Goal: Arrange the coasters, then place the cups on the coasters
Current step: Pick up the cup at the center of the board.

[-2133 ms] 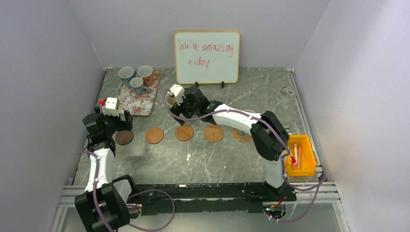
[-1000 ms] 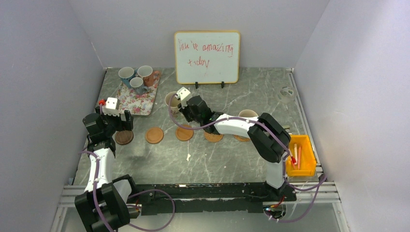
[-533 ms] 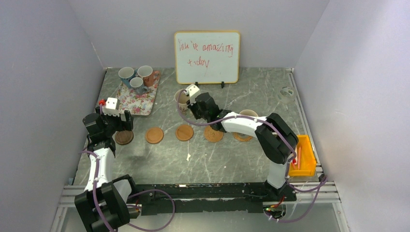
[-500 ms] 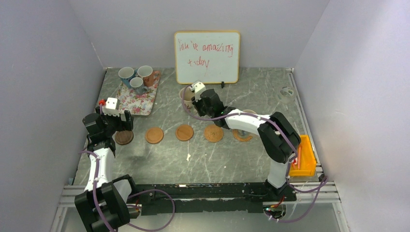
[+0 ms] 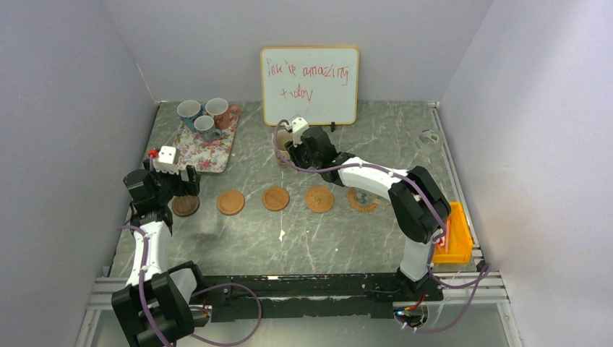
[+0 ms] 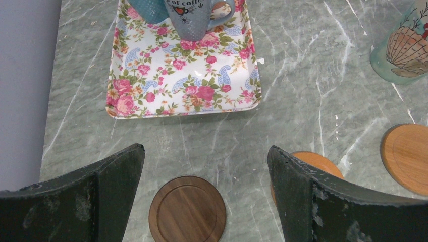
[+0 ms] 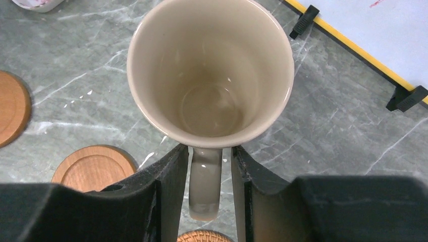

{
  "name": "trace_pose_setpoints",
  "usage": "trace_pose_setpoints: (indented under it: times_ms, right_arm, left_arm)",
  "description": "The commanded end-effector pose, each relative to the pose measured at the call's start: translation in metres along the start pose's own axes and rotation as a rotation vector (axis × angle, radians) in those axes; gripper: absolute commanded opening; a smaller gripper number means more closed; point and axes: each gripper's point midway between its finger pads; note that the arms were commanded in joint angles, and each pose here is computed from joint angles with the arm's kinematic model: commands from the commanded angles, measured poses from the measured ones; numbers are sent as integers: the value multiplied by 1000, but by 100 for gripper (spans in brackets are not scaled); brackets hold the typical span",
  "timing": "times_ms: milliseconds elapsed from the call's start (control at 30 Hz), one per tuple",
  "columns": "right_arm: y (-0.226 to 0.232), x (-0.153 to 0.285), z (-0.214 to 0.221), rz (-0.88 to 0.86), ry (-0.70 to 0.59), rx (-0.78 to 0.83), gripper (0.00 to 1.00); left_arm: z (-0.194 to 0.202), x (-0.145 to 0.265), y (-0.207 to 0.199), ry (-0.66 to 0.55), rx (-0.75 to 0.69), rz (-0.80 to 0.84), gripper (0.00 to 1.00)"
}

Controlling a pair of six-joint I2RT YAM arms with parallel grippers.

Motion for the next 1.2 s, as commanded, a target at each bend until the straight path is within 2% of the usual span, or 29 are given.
trace_pose_setpoints:
  times_ms: [0,167,300,433,733,967,1067,1167]
  right_arm:
    - [-4,-6,-24,20,-62,1,40]
    - [-3,-8,-23,17,-65,2,36]
    - [-5,-4,-28,27,-95,9,16]
    - [-5,5,-41,25,-155,47,1]
    - [-2,41,-90,-27,-300,120,0]
    - [-18,90,-137,-103,-409,85,0]
    - [-20,115,-141,-187,-424,101,0]
    - [-25,138,-137,-197,-409,141,0]
  left_arm:
    - [-12,-1,-1,-40,-8,16,96]
    - [-12,-1,-1,-40,-10,17,96]
    - [-11,-1,-1,-39,-9,19,96]
    - [-11,-2,-1,-39,-8,19,96]
    - [-11,-1,-3,-40,-8,28,96]
    - [-13,0,-6,-44,-13,42,96]
    - [-16,3,-7,-61,-21,38,96]
    - [-18,2,-8,-54,-14,53,96]
Point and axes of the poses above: each gripper's point midway between its finger pads, its own x axis back along the fingers, its own y axis along the line the jaws close on, z = x × y, and after that the axes turned 3 degrees about x, right-handed
